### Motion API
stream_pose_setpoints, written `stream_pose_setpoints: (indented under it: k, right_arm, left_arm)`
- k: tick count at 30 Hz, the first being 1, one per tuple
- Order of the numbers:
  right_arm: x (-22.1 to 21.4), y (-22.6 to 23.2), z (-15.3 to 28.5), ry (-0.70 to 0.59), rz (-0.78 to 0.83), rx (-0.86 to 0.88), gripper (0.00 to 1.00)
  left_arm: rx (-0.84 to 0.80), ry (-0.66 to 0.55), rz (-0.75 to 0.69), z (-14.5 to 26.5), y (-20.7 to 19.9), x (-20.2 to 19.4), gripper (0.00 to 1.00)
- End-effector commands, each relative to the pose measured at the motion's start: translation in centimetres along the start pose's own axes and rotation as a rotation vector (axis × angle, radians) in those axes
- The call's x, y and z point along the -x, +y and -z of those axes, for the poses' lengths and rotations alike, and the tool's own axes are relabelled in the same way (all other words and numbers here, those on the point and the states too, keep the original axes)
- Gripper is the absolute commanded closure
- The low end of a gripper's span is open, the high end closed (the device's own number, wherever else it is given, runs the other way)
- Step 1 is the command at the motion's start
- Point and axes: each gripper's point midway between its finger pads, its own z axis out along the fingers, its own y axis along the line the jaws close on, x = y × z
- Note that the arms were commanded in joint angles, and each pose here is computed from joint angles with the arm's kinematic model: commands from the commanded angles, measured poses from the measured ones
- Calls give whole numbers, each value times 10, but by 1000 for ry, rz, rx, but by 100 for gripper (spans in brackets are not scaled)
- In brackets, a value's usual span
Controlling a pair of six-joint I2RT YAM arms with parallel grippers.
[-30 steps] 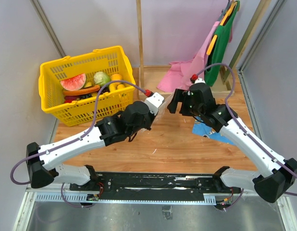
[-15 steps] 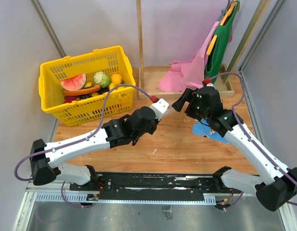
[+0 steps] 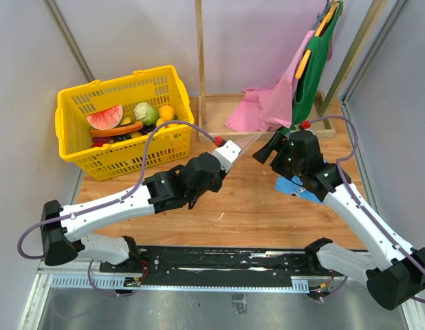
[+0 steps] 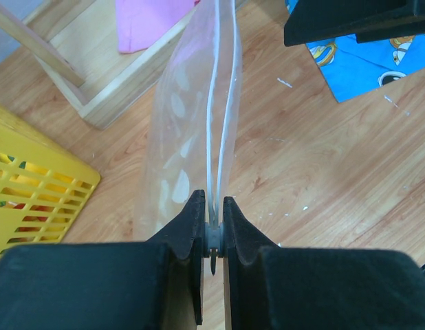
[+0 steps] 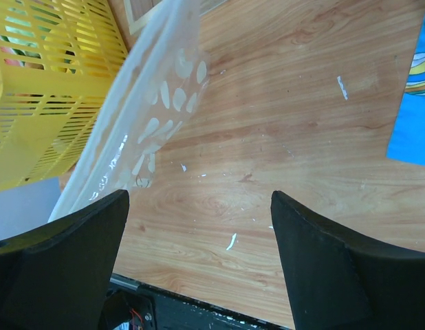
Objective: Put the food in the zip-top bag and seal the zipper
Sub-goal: Open the zipper of the food storage bag.
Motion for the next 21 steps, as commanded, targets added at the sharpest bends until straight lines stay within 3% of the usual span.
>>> stream_pose_setpoints:
  k: [1, 21]
  right_arm:
    - [7, 3, -1, -15, -59, 24, 15]
    - [17, 23, -24, 18, -142, 99, 16]
  left_arm:
    - [13, -66, 31, 8, 3, 17, 100]
    - [23, -59, 10, 8, 4, 16, 100]
